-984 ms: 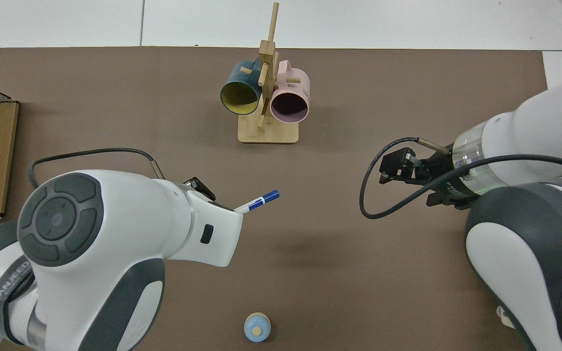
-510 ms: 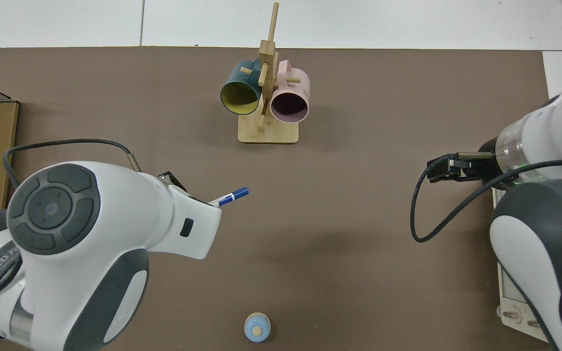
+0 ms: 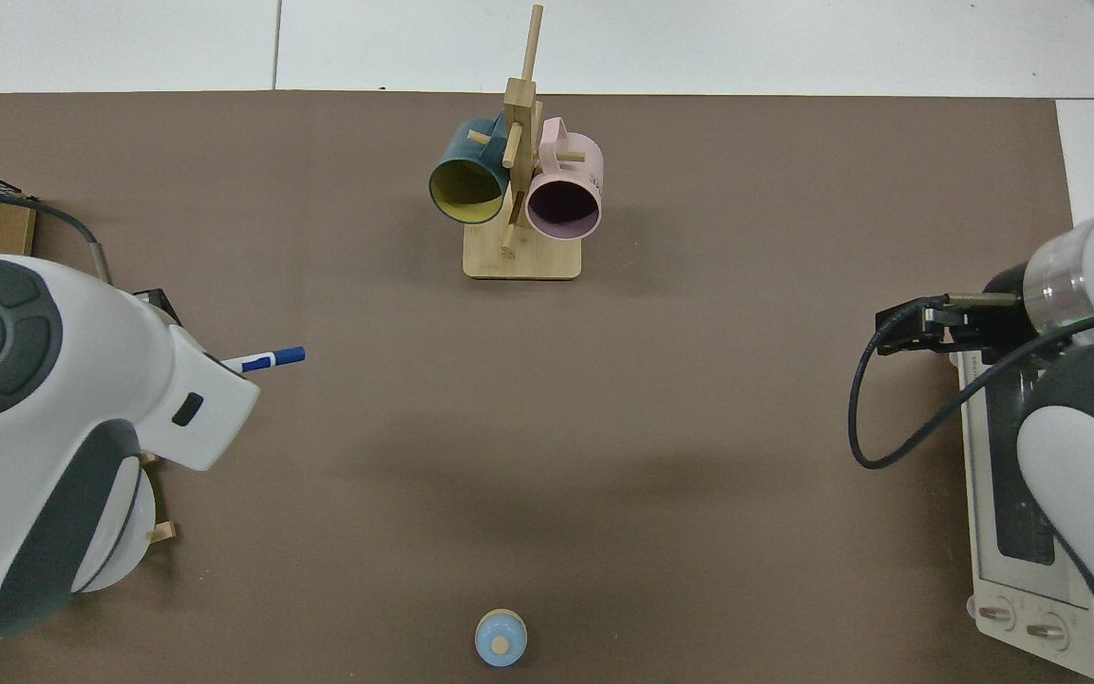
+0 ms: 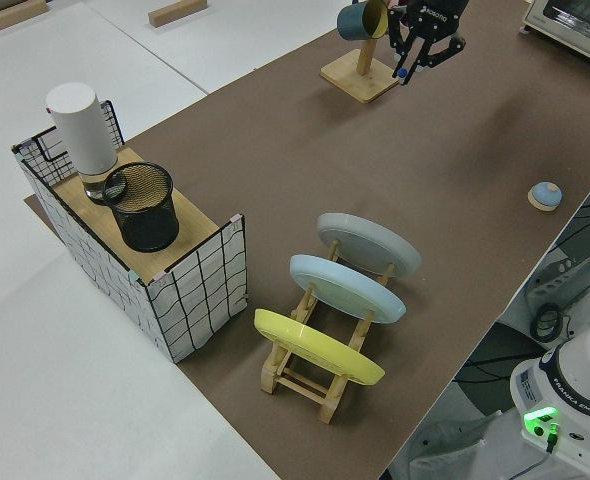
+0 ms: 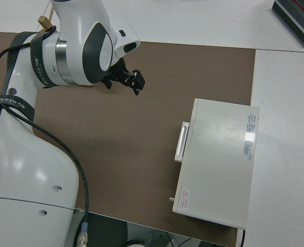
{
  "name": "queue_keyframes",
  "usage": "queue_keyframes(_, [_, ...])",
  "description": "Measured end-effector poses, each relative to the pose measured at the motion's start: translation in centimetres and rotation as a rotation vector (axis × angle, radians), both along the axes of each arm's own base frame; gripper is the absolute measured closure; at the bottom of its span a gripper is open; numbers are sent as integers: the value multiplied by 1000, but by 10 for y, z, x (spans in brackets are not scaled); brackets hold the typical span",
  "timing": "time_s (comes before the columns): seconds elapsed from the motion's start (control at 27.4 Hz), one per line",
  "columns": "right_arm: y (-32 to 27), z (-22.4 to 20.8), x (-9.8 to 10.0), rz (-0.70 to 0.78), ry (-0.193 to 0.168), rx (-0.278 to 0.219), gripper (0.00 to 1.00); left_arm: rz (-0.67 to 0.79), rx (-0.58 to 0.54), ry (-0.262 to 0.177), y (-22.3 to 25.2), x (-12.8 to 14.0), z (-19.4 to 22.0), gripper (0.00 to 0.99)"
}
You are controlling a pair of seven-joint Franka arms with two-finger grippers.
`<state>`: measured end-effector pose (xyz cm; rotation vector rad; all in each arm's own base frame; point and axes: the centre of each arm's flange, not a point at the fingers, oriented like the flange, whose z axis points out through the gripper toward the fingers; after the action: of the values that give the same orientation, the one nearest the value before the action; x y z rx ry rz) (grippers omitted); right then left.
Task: Put markers into pen holder
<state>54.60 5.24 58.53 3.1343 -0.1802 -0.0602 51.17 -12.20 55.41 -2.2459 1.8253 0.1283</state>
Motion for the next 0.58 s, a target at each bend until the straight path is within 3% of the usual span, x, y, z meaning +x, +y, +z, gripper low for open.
queue_keyframes(0.22, [-11, 32, -4, 36, -16, 2, 0, -75, 133, 9, 46, 10, 5, 819])
queue_keyframes(0.58, [-31, 33, -6, 80, -15, 3, 0, -233, 346, 36, 113, 25, 27, 819])
